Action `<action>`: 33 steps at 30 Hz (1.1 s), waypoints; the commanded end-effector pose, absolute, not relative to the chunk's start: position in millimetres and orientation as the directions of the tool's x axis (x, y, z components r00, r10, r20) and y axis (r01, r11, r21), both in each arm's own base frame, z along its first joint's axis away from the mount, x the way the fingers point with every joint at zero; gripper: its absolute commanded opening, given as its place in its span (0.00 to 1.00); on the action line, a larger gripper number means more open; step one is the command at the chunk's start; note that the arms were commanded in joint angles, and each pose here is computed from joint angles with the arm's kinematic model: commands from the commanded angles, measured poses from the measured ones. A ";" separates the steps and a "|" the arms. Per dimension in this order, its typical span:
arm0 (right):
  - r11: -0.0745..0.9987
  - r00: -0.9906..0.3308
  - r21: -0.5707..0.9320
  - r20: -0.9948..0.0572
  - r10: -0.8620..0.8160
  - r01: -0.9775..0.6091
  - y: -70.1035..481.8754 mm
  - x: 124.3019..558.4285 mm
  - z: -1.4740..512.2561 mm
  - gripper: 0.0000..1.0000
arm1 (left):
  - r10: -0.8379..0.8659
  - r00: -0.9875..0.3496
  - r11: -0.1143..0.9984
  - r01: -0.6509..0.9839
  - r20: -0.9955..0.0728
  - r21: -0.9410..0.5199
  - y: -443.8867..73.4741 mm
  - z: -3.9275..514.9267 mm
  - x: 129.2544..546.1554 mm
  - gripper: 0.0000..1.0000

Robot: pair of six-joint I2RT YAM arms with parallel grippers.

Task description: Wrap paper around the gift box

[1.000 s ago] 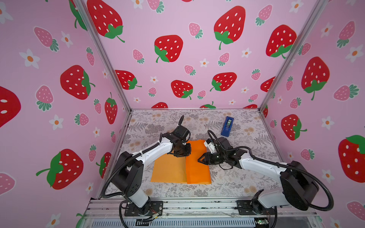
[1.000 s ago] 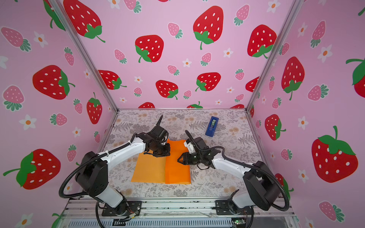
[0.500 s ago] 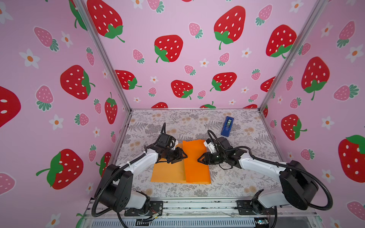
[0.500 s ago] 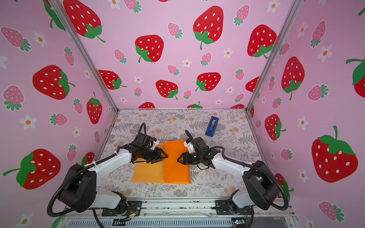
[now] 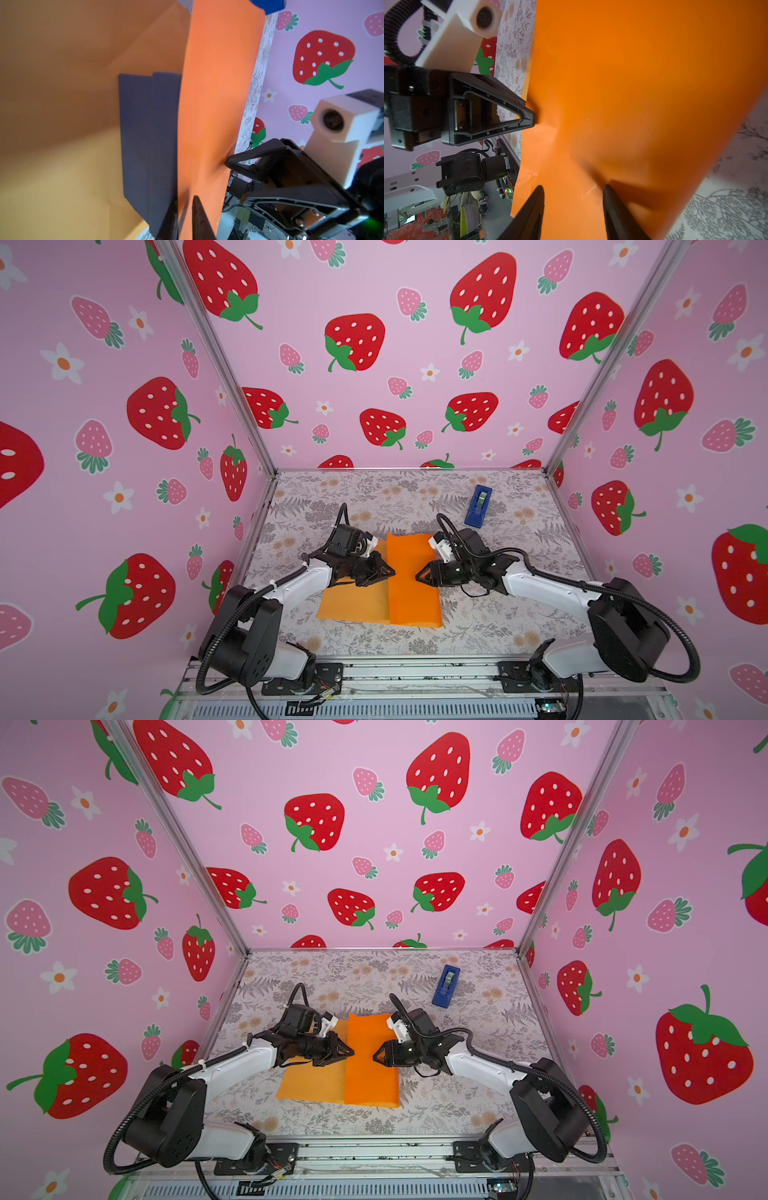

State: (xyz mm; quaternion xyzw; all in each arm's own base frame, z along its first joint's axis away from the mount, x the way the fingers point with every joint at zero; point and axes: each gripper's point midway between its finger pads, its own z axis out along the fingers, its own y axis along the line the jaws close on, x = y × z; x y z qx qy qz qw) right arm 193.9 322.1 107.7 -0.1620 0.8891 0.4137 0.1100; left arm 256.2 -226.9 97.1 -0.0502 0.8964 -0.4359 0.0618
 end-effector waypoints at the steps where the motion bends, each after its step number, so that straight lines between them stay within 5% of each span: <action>1: 0.650 -0.941 0.682 -0.279 -0.192 -0.335 311.7 188.9 94.6 0.49 | -0.121 -0.987 0.591 0.011 -0.102 -0.807 -233.6 116.0 262.3 0.08; 5: 0.645 -0.938 0.683 -0.293 -0.187 -0.342 312.9 191.0 101.5 0.49 | -0.115 -0.985 0.606 0.033 -0.128 -0.795 -232.6 124.8 266.4 0.00; 33: 0.626 -0.940 0.703 -0.294 -0.176 -0.337 318.7 192.7 104.3 0.56 | -0.076 -0.995 0.739 -0.008 -0.072 -0.674 -220.0 89.9 272.5 0.00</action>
